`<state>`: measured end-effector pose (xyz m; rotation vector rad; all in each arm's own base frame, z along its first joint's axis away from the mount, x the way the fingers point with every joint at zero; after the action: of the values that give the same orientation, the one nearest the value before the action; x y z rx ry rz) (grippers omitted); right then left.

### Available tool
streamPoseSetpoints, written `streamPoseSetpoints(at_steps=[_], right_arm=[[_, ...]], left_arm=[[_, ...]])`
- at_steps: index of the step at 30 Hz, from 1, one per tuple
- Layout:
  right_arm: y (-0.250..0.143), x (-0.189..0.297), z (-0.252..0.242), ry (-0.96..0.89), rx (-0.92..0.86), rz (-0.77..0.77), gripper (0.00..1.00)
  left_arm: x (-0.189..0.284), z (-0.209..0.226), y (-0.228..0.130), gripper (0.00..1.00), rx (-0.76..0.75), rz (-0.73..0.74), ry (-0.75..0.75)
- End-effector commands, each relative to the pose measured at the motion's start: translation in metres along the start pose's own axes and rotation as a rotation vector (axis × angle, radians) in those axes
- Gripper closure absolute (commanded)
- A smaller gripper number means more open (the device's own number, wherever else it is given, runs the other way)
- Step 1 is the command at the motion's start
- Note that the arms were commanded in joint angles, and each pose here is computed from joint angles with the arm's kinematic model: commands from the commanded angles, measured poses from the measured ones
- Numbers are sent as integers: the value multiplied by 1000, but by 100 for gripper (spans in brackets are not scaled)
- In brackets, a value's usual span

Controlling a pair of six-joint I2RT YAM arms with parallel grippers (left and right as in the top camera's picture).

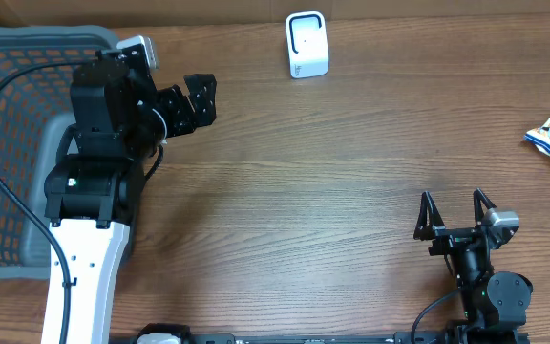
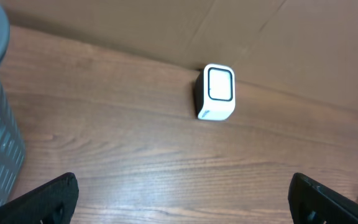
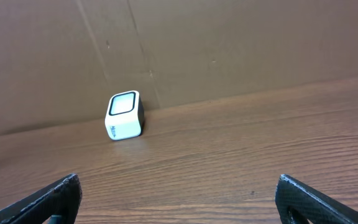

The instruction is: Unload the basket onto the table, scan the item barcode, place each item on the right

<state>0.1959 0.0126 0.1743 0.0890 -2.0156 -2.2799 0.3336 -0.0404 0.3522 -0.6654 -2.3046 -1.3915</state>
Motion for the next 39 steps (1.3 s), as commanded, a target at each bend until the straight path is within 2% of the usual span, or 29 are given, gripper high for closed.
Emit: streamPoseSetpoints(at_steps=[1,5,12,13,15,16,17,20,27,33,39], right_arm=[[-2,0,-1,-6,5,-6,0],[-2,0,-1,-6,5,-6,0],[-2,0,-1,-6,5,-6,0],[-2,0,-1,-6,5,-6,0],[-2,0,-1,-6,5,-6,0],[-2,0,-1,-6,5,-6,0],[-2,0,-1,-6,5,-6,0],[-2,0,-1,-6,5,-6,0],[-2,0,-1,-6,5,-6,0],[-2,0,-1,-6,5,-6,0],[-2,0,-1,-6,5,-6,0]], left_arm=[[0,2,-9,0,-32,39,10],[1,8,-21,0,-29,102,39],[1,8,-22,1,-27,104,44],[1,9,-23,30,-23,110,47],[1,10,-25,70,-23,122,55],[2,12,-28,93,-48,138,62],[2,13,-30,96,-71,148,65],[4,20,-37,96,-128,184,104],[23,66,-62,96,-149,306,434],[35,83,-69,96,-171,347,568],[46,105,-66,96,-68,321,692]])
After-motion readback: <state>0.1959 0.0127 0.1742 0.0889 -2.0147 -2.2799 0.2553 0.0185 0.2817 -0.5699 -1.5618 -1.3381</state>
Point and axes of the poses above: each gripper's point midway between its finger pads, its own x axis back along the fingers, its own z axis along the line the jaws close on, y = z × x, the point moved 5 cm from there along x, back along the fingers, and after that the axes turned 6 degrees about x, right-handed, at the moved point
